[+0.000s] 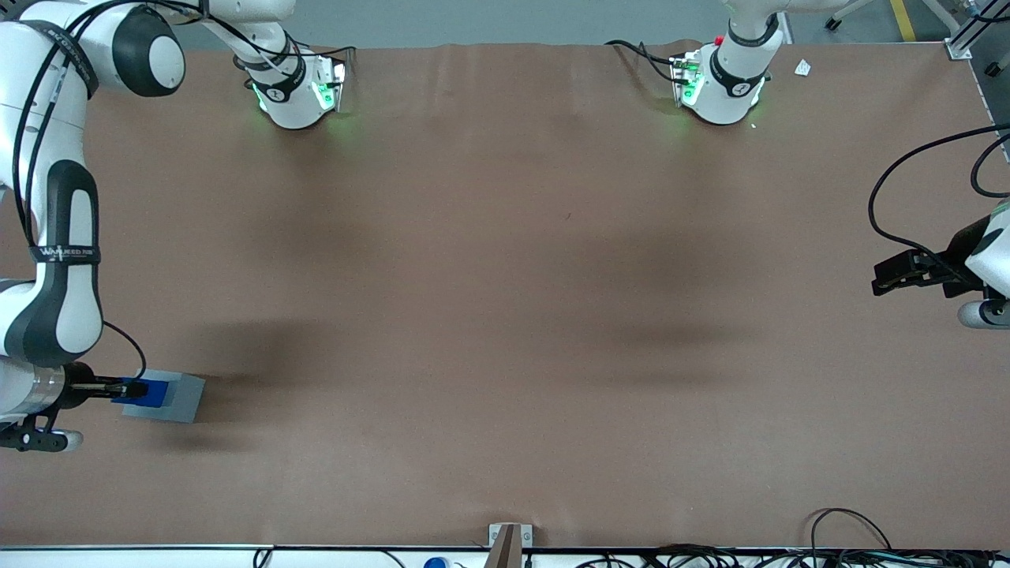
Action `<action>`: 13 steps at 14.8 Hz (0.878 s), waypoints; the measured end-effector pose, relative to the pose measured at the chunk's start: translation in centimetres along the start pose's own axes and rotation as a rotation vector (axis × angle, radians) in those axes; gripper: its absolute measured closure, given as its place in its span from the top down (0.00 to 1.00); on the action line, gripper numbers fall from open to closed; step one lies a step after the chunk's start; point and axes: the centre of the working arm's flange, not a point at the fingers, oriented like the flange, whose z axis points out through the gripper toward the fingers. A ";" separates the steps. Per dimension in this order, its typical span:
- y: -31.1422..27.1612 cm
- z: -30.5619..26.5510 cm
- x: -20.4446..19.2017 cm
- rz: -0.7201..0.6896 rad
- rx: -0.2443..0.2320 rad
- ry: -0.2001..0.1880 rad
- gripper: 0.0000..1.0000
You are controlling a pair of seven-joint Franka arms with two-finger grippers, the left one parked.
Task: Insert blue part into gray base with right arm
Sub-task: 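Press the blue block deeper into the gray base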
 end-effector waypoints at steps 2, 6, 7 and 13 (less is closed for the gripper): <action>0.2 0.3 0.0 0.006 0.000 -0.004 0.51; 0.3 0.5 -0.1 0.024 0.001 -0.014 0.51; 0.3 0.5 -0.1 0.028 0.001 -0.015 0.51; 0.3 1.3 0.1 0.033 0.001 -0.017 0.51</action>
